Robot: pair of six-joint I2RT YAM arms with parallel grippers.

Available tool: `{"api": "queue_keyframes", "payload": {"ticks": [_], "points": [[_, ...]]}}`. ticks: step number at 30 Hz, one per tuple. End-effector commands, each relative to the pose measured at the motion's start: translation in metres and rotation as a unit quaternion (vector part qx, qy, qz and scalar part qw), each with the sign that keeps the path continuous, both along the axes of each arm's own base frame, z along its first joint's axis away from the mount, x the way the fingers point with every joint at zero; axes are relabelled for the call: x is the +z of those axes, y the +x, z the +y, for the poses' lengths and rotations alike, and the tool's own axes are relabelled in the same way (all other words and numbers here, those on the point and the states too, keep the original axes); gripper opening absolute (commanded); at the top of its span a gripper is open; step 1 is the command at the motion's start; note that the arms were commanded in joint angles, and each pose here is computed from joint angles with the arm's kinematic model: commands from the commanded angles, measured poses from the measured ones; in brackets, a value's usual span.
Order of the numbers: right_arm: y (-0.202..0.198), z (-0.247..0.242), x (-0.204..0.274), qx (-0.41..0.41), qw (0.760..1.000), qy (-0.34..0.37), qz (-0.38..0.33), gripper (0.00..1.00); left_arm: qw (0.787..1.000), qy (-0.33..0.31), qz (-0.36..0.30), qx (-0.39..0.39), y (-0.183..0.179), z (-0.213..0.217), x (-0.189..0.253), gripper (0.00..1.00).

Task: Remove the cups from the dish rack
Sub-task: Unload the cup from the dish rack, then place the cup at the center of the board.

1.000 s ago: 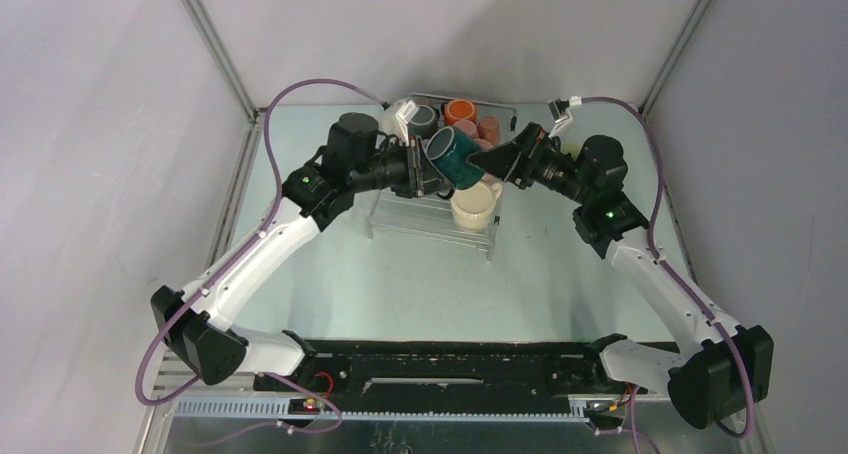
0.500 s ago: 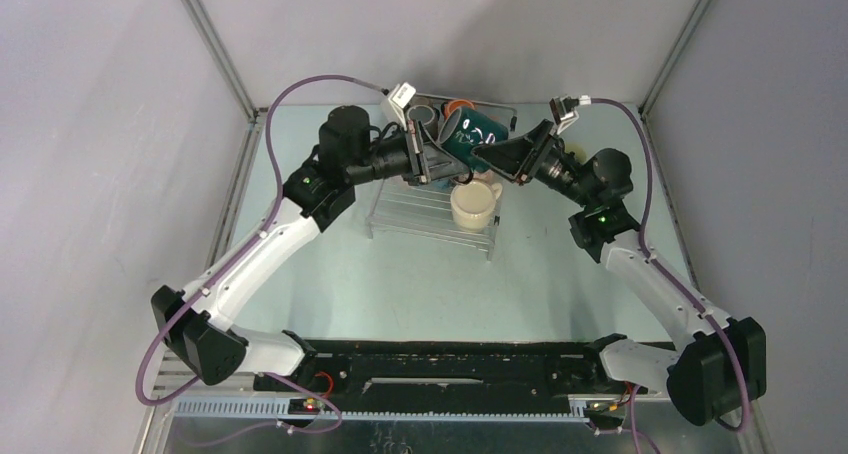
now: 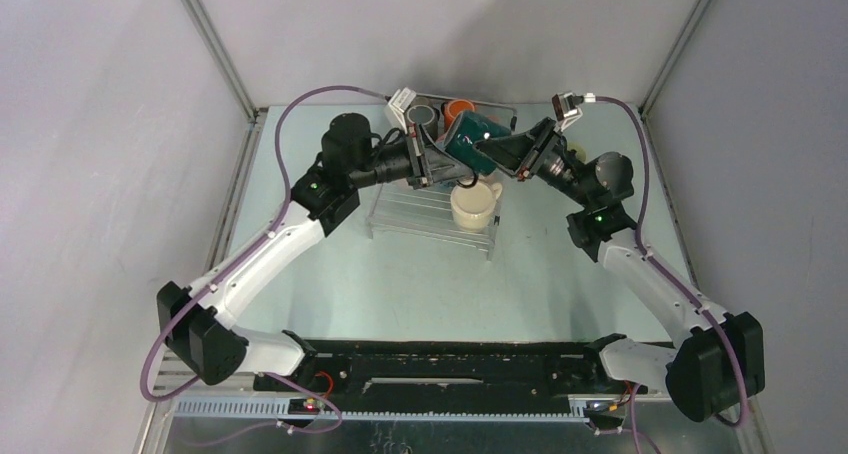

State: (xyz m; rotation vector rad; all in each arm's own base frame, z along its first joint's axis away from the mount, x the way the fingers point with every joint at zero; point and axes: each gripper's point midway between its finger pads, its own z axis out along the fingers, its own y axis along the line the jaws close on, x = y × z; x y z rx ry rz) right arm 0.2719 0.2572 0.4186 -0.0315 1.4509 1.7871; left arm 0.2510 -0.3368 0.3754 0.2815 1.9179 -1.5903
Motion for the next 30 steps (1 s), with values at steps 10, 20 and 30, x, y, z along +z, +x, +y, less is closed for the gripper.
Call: {"api": "queue_keyframes", "payload": {"ticks": [10,20,30], "points": [[-0.001,0.005,0.01,-0.014,1.0,0.004,-0.019,0.0,0.998,-0.06,-0.031,-0.015,-0.014,0.005,0.025,0.62],[0.017,-0.007,-0.01,-0.11,0.986,-0.124,0.006,0.0,0.998,0.026,-0.046,0.036,-0.012,0.026,-0.011,1.0],[0.053,-0.078,-0.072,-0.254,0.902,-0.337,0.088,0.0,0.979,0.153,-0.1,0.088,-0.015,0.068,-0.037,1.0]]}}
